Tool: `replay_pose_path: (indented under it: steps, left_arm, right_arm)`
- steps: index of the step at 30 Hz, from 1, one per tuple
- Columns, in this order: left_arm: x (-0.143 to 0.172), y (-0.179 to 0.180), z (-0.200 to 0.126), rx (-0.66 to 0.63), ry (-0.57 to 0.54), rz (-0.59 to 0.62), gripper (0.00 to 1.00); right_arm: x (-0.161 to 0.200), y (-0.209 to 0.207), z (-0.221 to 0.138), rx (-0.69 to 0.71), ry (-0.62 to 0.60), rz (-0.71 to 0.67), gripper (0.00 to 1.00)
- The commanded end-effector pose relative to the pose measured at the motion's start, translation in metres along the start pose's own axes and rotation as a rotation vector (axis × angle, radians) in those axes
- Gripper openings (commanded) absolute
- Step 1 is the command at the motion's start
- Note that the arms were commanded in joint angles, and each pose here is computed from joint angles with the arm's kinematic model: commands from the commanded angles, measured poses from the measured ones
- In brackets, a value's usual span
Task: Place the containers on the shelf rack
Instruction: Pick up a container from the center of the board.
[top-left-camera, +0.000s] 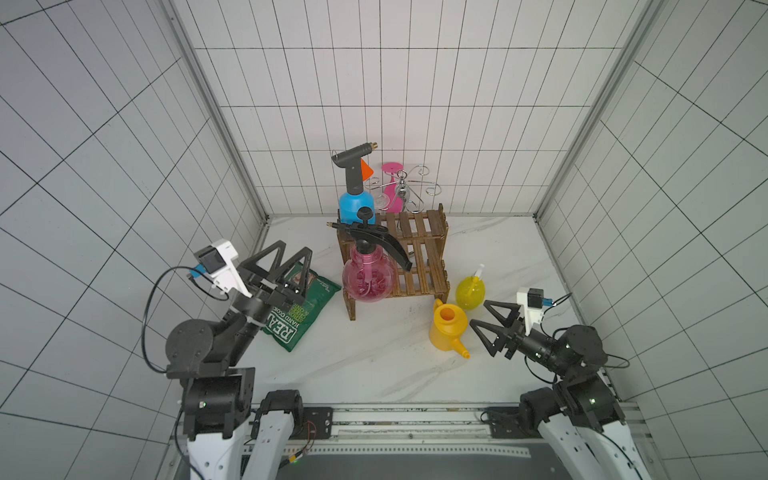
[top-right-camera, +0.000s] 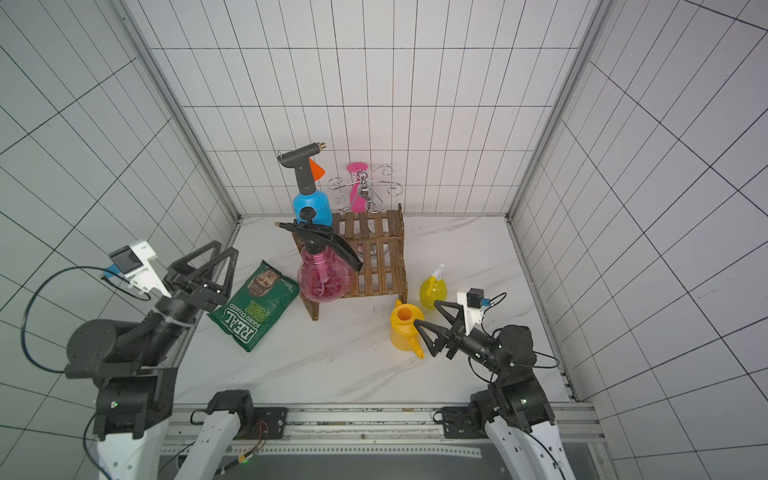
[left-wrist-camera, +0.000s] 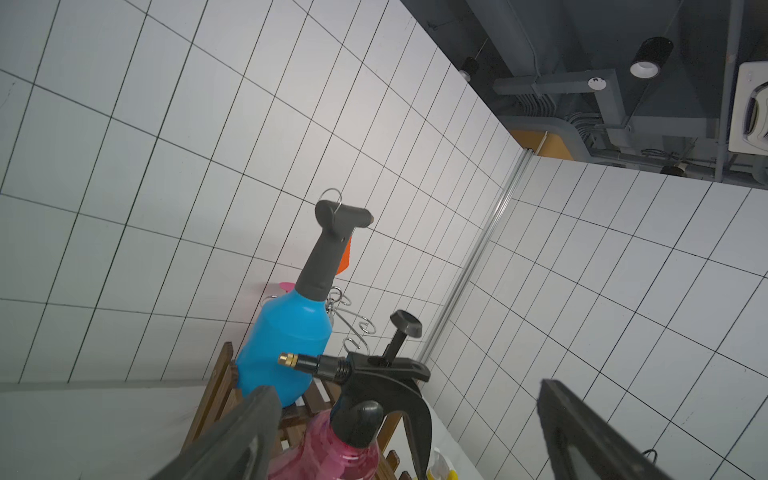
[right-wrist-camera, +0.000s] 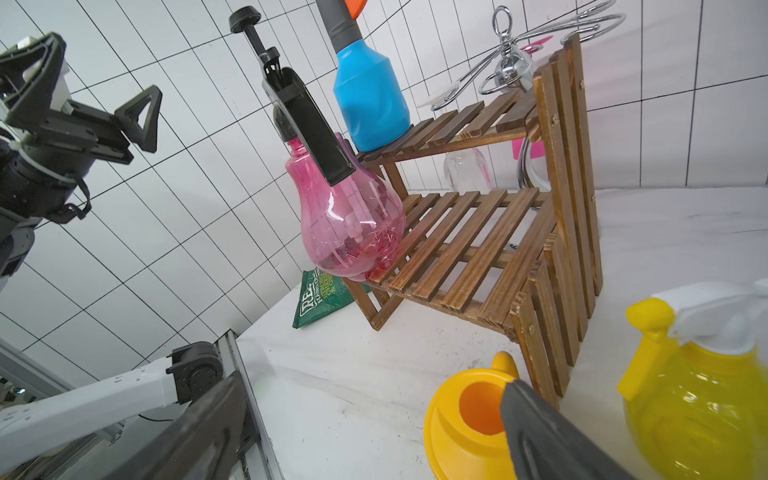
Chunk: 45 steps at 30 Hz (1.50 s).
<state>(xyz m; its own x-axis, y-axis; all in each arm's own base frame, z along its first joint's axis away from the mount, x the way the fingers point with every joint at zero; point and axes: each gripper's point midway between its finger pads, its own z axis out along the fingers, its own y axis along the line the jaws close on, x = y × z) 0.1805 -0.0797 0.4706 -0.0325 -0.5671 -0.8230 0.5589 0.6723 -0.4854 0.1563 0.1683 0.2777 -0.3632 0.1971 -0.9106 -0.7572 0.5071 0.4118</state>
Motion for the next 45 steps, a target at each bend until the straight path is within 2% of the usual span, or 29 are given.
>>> replay_pose_path:
  steps: [1, 6, 13, 17, 20, 22, 25, 30, 36, 38, 42, 45]
  left_arm:
    - [0.032, 0.009, -0.01, 0.025, 0.048, -0.131, 0.98]
    - [0.09, 0.027, -0.021, 0.066, 0.141, -0.277, 0.98]
    - [0.175, 0.04, -0.025, 0.154, 0.286, -0.392, 0.97]
    - [0.236, 0.038, -0.024, 0.156, 0.442, -0.348, 0.96]
    - [0.276, 0.041, -0.031, 0.115, 0.567, -0.246, 0.95]
    - [0.293, 0.05, -0.036, 0.063, 0.611, -0.173, 0.95]
    - [0.302, 0.062, -0.041, 0.01, 0.63, -0.119, 0.95]
    - [0.299, 0.068, -0.04, -0.009, 0.609, -0.096, 0.95]
    - [0.301, 0.074, -0.04, -0.042, 0.611, -0.074, 0.95]
    - [0.302, 0.077, -0.04, -0.054, 0.615, -0.068, 0.95]
    - [0.304, 0.082, -0.041, -0.079, 0.621, -0.056, 0.95]
    - [0.304, 0.084, -0.041, -0.091, 0.623, -0.051, 0.95]
  right_arm:
    - [-0.006, -0.007, -0.006, 0.063, -0.021, -0.019, 0.99]
    - [-0.003, -0.016, -0.008, 0.113, -0.033, -0.011, 0.99]
    - [0.0, -0.036, -0.011, 0.223, -0.034, 0.012, 0.99]
    - [0.004, -0.056, -0.015, 0.34, -0.017, 0.039, 1.0]
    - [0.009, -0.07, -0.017, 0.416, 0.02, 0.065, 0.99]
    - [0.013, -0.082, -0.018, 0.482, 0.053, 0.085, 0.99]
    - [0.012, -0.097, -0.022, 0.581, 0.089, 0.089, 0.9]
    - [0.007, -0.127, -0.024, 0.756, 0.118, 0.131, 0.81]
    - [0.005, -0.142, -0.005, 0.853, 0.165, 0.131, 0.78]
    - [0.007, -0.132, 0.012, 0.794, 0.201, 0.1, 0.78]
    - [0.027, -0.081, 0.051, 0.455, 0.315, 0.022, 0.78]
    - [0.048, -0.064, 0.052, 0.354, 0.355, 0.008, 0.79]
